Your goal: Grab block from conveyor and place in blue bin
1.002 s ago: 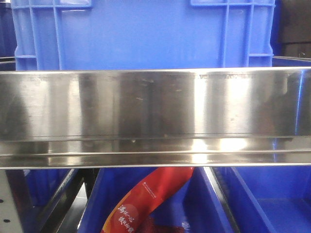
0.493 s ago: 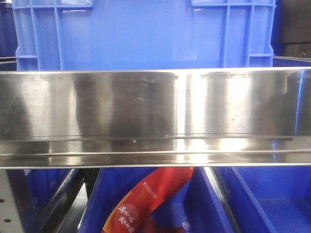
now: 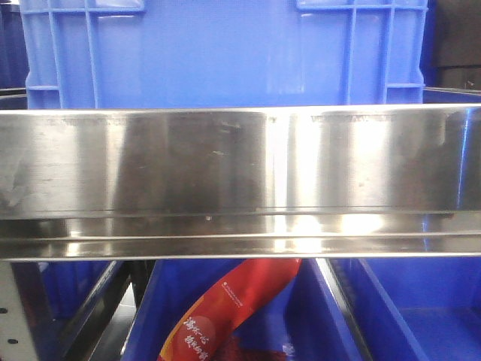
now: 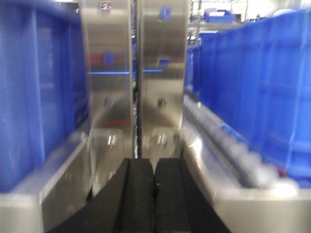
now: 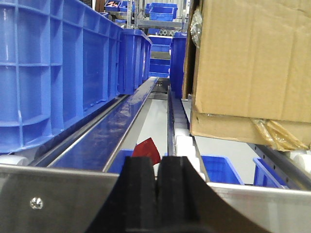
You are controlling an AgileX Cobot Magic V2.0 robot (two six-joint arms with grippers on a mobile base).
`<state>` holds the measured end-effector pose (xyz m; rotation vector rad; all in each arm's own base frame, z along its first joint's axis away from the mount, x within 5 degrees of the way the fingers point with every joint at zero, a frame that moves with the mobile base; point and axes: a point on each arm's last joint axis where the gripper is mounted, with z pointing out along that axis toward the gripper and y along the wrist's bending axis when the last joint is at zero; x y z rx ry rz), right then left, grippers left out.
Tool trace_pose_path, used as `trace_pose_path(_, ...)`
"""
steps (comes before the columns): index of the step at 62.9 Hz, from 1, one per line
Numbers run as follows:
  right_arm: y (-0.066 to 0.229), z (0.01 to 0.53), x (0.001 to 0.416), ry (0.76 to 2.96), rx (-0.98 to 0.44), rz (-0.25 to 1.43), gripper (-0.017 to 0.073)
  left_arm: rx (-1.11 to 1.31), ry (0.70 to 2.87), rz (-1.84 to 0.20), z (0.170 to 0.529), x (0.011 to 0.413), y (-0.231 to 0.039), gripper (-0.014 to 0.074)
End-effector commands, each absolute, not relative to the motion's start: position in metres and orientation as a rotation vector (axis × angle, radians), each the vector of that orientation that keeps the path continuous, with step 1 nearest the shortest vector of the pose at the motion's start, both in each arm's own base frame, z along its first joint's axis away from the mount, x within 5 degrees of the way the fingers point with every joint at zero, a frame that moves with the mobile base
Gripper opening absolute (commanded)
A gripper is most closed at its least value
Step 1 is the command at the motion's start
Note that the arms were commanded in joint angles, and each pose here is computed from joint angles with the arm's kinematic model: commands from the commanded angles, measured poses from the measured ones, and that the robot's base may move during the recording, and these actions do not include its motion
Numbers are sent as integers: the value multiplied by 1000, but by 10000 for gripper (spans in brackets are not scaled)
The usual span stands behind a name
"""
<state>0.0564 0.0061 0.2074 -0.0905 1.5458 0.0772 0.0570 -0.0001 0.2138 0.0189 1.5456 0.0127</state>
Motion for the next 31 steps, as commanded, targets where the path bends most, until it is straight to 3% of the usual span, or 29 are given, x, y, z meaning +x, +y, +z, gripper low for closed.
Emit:
trace_pose_path(1, 6, 209, 56, 1522, -90, 69, -162, 14, 1498, 10, 212, 56, 0, -111)
trace_pose_path(31, 6, 209, 56, 1522, -90, 69, -162, 15, 1490, 10, 213, 56, 0, -111)
